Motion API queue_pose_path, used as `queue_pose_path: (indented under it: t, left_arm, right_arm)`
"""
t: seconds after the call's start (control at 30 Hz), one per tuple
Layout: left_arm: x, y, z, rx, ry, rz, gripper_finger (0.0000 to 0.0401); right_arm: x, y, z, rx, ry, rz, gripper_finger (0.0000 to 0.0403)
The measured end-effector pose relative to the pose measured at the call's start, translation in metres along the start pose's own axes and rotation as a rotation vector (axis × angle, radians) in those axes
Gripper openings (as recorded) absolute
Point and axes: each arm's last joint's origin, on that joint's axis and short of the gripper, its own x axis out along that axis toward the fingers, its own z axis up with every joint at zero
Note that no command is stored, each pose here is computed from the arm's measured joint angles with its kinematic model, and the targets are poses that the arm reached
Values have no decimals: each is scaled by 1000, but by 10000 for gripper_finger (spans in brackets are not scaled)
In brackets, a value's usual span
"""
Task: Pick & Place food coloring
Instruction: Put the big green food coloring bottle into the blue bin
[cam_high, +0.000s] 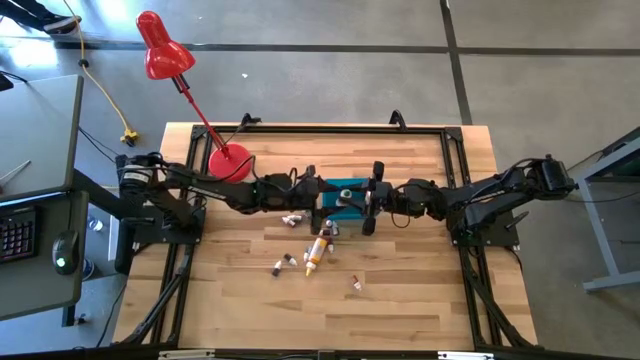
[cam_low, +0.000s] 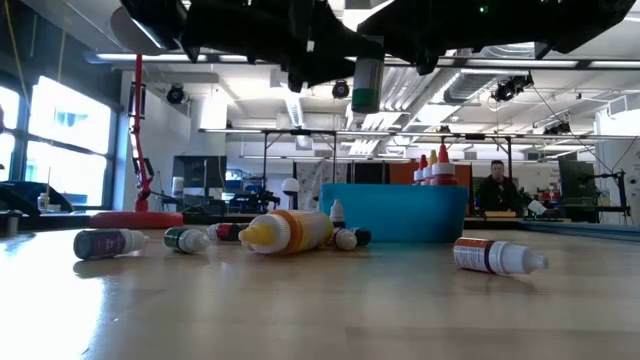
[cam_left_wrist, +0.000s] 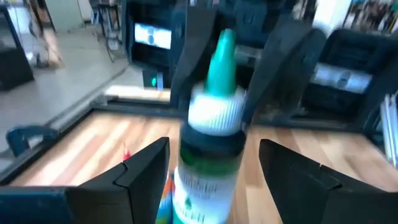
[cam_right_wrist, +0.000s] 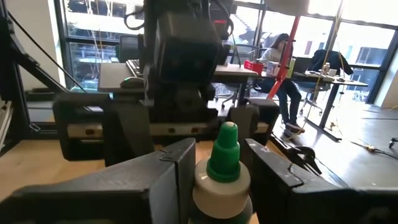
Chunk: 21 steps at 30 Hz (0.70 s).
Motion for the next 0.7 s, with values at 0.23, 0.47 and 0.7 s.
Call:
queue_pose_path:
  t: [0.23,0.47,0.7]
  left_arm:
    - [2,0,-2,5,-19,0,246]
    - [2,0,1,3,-43,-1,246]
    - [2,0,1,3,-41,2,246]
  right_arm:
    - [0,0,1,3,-6,4,122]
    - [0,0,1,3,-7,7,111]
    - [0,0,1,3,-9,21,122]
